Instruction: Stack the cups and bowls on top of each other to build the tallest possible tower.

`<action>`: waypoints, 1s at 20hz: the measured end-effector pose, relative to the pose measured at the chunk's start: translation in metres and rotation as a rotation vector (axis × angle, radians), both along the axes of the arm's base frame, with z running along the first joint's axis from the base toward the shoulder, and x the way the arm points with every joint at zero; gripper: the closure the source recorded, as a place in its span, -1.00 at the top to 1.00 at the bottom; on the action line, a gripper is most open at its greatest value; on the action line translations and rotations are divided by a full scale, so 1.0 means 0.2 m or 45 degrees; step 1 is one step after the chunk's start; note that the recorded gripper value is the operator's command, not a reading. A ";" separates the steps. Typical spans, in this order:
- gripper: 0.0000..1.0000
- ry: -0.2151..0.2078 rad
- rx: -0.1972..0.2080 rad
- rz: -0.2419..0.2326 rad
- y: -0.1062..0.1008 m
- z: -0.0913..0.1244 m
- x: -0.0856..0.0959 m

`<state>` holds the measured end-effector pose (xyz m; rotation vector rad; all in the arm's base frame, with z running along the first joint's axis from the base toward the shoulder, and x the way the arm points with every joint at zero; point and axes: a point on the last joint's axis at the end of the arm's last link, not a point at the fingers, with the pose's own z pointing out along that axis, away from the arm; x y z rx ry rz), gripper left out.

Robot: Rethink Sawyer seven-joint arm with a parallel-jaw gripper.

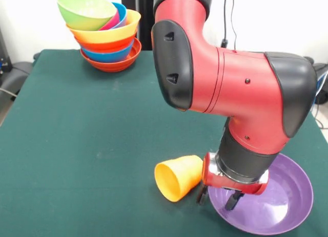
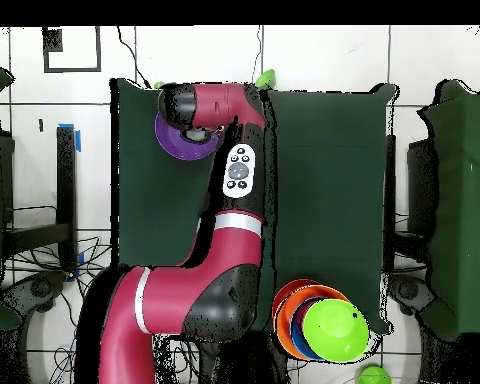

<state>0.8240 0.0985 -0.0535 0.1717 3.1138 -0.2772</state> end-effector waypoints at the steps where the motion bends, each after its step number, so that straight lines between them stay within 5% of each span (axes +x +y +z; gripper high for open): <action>1: 1.00 -0.002 0.002 0.000 0.00 0.00 0.00; 9: 1.00 -0.023 0.011 0.003 0.01 0.00 0.03; 10: -1.00 -0.028 0.013 0.003 0.01 0.01 0.04; 20: -1.00 -0.058 0.018 0.006 0.02 0.04 0.07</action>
